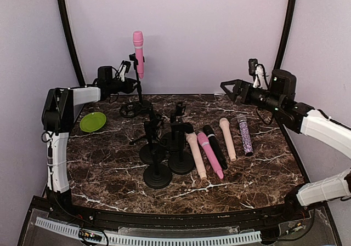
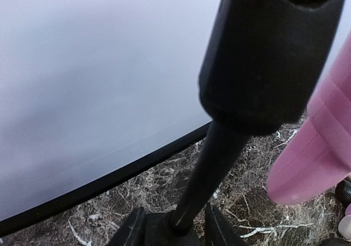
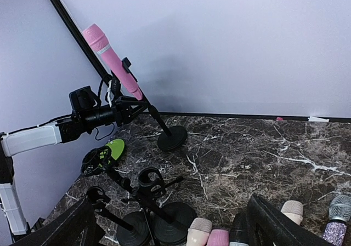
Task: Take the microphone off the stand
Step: Pick up the microphone stand with the microphone from the center of the board.
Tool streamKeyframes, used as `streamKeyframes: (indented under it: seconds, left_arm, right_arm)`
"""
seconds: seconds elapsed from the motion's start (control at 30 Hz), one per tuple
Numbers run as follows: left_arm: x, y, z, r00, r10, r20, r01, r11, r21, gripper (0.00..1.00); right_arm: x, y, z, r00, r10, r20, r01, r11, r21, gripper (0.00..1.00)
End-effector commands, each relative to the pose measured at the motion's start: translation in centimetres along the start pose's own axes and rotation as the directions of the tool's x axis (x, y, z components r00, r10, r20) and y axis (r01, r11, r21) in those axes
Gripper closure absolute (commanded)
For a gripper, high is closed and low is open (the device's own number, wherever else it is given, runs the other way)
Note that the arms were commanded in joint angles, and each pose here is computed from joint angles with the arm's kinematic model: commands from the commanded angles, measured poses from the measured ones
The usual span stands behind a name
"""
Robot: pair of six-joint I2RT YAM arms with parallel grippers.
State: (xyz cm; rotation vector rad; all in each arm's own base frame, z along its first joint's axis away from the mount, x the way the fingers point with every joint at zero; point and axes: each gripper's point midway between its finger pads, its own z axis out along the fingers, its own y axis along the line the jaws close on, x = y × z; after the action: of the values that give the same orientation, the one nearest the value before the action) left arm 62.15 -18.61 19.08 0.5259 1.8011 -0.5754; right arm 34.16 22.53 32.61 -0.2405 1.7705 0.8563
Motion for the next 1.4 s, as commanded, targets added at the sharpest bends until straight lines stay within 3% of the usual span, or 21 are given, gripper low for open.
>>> streamKeyframes:
  seconds: [0.0, 0.13, 0.47, 0.7, 0.87, 0.97, 1.0, 1.03, 1.07, 1.1, 1.13, 1.17, 1.33, 1.37]
  left_arm:
    - [-3.8, -0.3, 0.0, 0.992, 0.063, 0.108, -0.067, 0.997, 0.036, 0.62]
    - [-3.8, -0.2, 1.1, 0.991, 0.059, 0.121, -0.068, 0.995, 0.069, 0.68]
    - [-5.0, -0.4, 1.0, 0.979, 0.115, 0.17, -0.128, 0.989, 0.069, 1.0]
    - [-7.2, -0.6, -1.4, 0.952, 0.239, 0.193, -0.231, 0.971, -0.066, 1.0]
    - [-11.4, 0.1, -6.6, 0.924, 0.315, 0.216, -0.252, 0.927, -0.277, 1.0]
    - [-12.5, 1.5, -11.1, 0.933, 0.308, 0.186, -0.195, 0.867, -0.458, 1.0]
    - [-10.6, 1.9, -11.7, 0.949, 0.278, 0.151, -0.176, 0.86, -0.48, 1.0]
    - [-11.8, 1.8, -13.9, 0.944, 0.282, 0.169, -0.154, 0.833, -0.531, 1.0]
    - [-9.3, 1.6, -14.3, 0.96, 0.243, 0.139, -0.135, 0.836, -0.531, 1.0]
    - [-10.3, 0.8, -16.1, 0.956, 0.245, 0.164, -0.119, 0.831, -0.543, 1.0]
    - [-7.8, 0.2, -16.1, 0.971, 0.205, 0.127, -0.108, 0.841, -0.53, 1.0]
    - [-8.4, -0.7, -17.4, 0.969, 0.207, 0.138, -0.103, 0.837, -0.537, 1.0]
    - [-3.6, -8.1, -18.1, 0.976, 0.219, 0.005, -0.19, 0.858, -0.478, 1.0]
    - [-4.0, -9.2, -18.9, 0.978, 0.209, 0.026, -0.173, 0.865, -0.472, 1.0]
  right_arm:
    - [-1.6, -0.3, 0.4, 0.999, -0.03, 0.044, 0.029, 0.999, 0.023, 0.03]
    - [-1.4, -0.6, 0.9, 0.999, -0.033, 0.035, 0.032, 0.999, 0.034, 0.04]
    - [-0.6, -1.7, 1.4, 1.0, -0.025, 0.008, 0.024, 0.997, 0.073, 0.03]
    - [-0.7, -1.9, 0.7, 1.0, -0.024, 0.017, 0.022, 0.996, 0.091, 0.04]
    - [-0.7, -2.2, 0.0, 0.999, -0.022, 0.029, 0.019, 0.994, 0.111, 0.04]
    - [-0.4, -2.5, -0.2, 0.999, -0.02, 0.033, 0.016, 0.993, 0.118, 0.03]
    - [-0.3, -2.4, -0.2, 0.999, -0.019, 0.035, 0.015, 0.993, 0.115, 0.03]
    - [-0.2, -2.4, -0.2, 0.999, -0.017, 0.034, 0.013, 0.994, 0.111, 0.03]
    - [-0.1, -2.3, -0.2, 0.999, -0.014, 0.033, 0.011, 0.994, 0.106, 0.03]
    - [-0.1, -2.2, -0.2, 0.999, -0.01, 0.033, 0.007, 0.995, 0.098, 0.03]
    - [-0.1, -2.0, -0.2, 0.999, -0.009, 0.034, 0.006, 0.996, 0.089, 0.04]
    - [0.0, -1.9, -0.3, 0.999, -0.008, 0.035, 0.005, 0.997, 0.079, 0.04]
    - [0.2, -0.8, -1.2, 0.999, -0.02, 0.041, 0.019, 1.0, 0.023, 0.04]
    - [0.3, -0.7, -1.4, 0.999, -0.022, 0.042, 0.022, 1.0, 0.02, 0.04]
